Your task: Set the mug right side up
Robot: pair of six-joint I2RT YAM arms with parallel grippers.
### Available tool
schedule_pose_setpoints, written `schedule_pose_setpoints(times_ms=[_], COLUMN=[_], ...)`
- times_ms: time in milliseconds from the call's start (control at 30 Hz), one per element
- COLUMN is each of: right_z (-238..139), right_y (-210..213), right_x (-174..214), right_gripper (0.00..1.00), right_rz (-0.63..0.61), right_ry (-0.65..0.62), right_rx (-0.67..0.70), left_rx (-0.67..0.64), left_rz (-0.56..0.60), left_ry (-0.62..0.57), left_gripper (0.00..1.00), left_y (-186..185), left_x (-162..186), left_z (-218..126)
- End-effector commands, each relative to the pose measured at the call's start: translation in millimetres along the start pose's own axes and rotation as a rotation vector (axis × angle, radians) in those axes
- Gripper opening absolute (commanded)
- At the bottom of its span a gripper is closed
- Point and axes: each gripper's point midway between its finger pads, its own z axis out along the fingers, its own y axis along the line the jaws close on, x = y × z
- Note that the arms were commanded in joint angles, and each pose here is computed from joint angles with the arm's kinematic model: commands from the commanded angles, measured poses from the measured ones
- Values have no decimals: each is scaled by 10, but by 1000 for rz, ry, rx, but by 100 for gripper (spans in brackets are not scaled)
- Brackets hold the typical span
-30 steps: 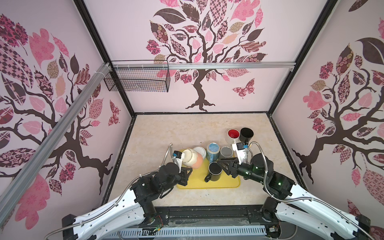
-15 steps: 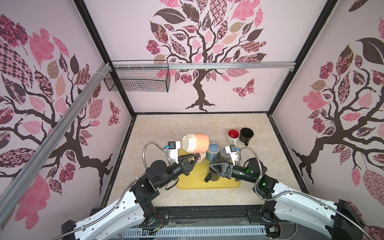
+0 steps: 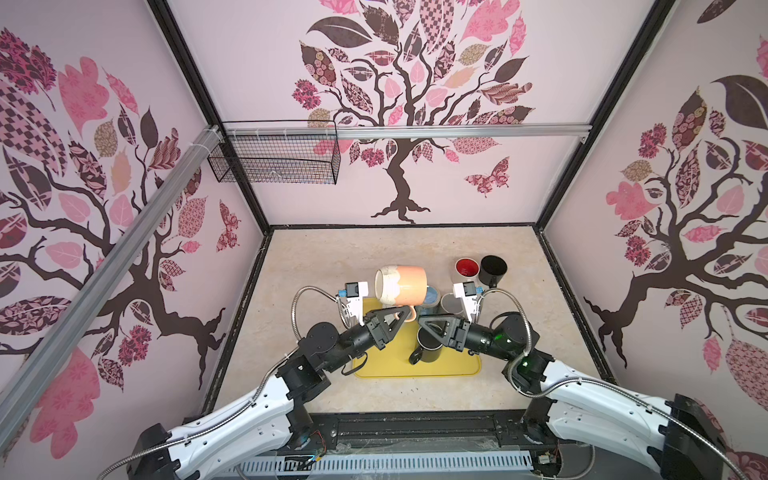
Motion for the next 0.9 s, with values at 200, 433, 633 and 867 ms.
schedule_pose_setpoints(times_ms=[200, 433, 633, 867], right_z=[185, 263, 327, 396], right_y=[251, 336, 338, 343], right_x=[-185, -256, -245, -210], right_gripper=[34, 30, 28, 28], right_rz=[-35, -35, -14, 3], right_ry=[-25, -33, -14, 20], right_rx=[-92, -127, -144, -160], left_rx=[183, 185, 179, 178], left_rz=[8, 1, 12, 21], left_ry=[-96, -95, -94, -62], left_gripper=[0, 0, 0, 0], left_y=[-408, -395, -384, -386], left_x=[-232, -216, -213, -167], left_z=[-95, -110, -109, -41])
